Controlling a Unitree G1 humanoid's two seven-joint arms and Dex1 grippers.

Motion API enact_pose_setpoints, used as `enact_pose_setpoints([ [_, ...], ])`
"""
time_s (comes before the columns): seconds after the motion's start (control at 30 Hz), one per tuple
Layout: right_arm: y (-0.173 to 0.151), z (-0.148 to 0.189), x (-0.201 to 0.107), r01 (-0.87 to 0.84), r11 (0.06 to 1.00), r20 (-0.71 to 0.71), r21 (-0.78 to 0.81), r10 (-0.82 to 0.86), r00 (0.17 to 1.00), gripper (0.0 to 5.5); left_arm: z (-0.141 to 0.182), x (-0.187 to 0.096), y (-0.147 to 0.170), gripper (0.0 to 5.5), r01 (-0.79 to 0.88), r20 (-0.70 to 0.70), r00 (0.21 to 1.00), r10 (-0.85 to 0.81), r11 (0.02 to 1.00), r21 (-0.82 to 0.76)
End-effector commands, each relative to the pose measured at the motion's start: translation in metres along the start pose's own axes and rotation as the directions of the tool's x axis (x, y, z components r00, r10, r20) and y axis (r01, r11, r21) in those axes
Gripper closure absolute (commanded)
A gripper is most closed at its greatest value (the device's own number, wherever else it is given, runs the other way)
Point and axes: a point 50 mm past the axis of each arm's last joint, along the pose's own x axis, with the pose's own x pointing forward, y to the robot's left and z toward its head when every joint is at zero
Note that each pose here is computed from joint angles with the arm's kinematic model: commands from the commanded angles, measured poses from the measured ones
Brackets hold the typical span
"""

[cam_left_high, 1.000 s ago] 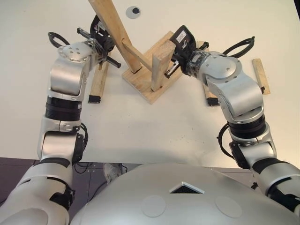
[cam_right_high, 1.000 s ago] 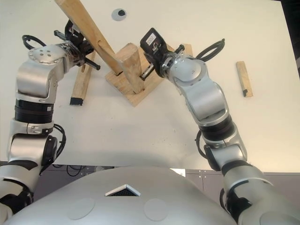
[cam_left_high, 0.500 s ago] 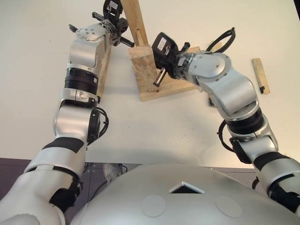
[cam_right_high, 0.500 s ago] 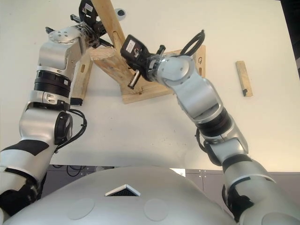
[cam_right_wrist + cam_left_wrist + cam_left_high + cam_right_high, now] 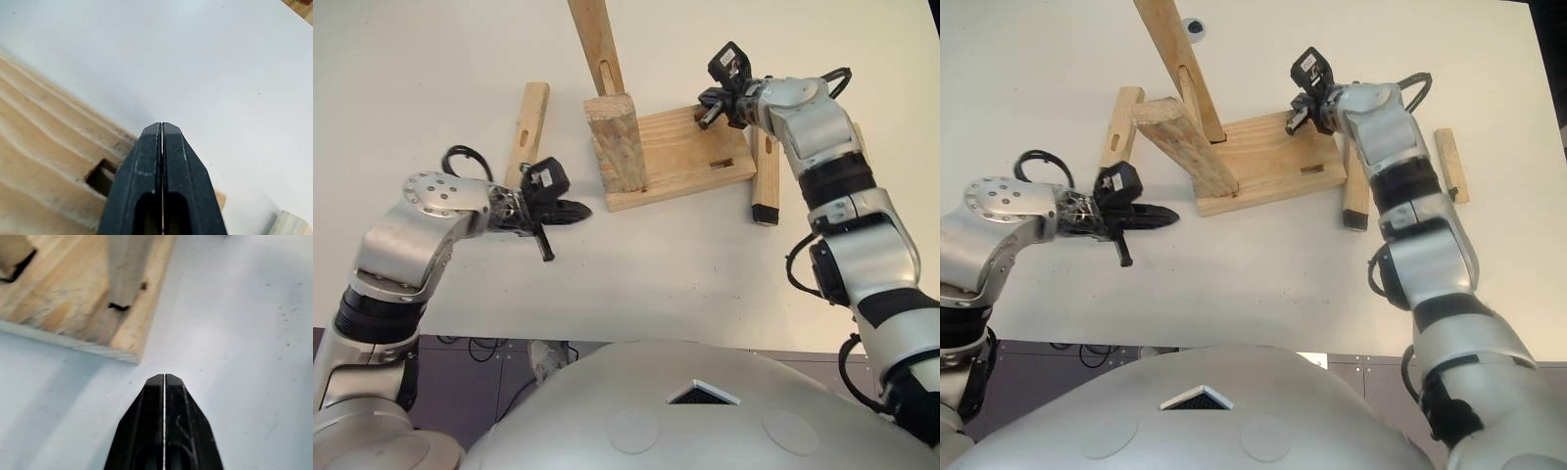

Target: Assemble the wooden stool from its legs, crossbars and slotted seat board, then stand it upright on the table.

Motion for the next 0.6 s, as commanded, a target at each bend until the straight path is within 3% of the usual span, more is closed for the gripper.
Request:
enact_pose_setpoints([
  [0.03,-0.002,0.000,0.007,-0.057,0.995,-0.089,-0.079,0.050,0.995,5.49,0.002,0.032,-0.001,5.50,0.020,0.004,1.000,-0.020,0.997,-0.070],
  [0.2,0.005,-0.018,0.006,-0.232,0.965,-0.235,-0.120,0.199,0.951,5.49,-0.011,0.069,0.034,5.50,-0.238,-0.091,0.970,0.227,0.961,-0.142],
  [0.4,0.015,-0.022,0.005,-0.370,0.925,-0.235,-0.089,0.342,0.910,5.49,-0.012,0.055,0.065,5.50,-0.436,-0.111,0.899,0.424,0.890,-0.133],
  [0.6,0.042,-0.023,0.003,-0.491,0.871,-0.139,-0.015,0.485,0.863,5.49,0.000,0.059,0.073,5.50,-0.446,-0.042,0.894,0.446,0.878,-0.175],
])
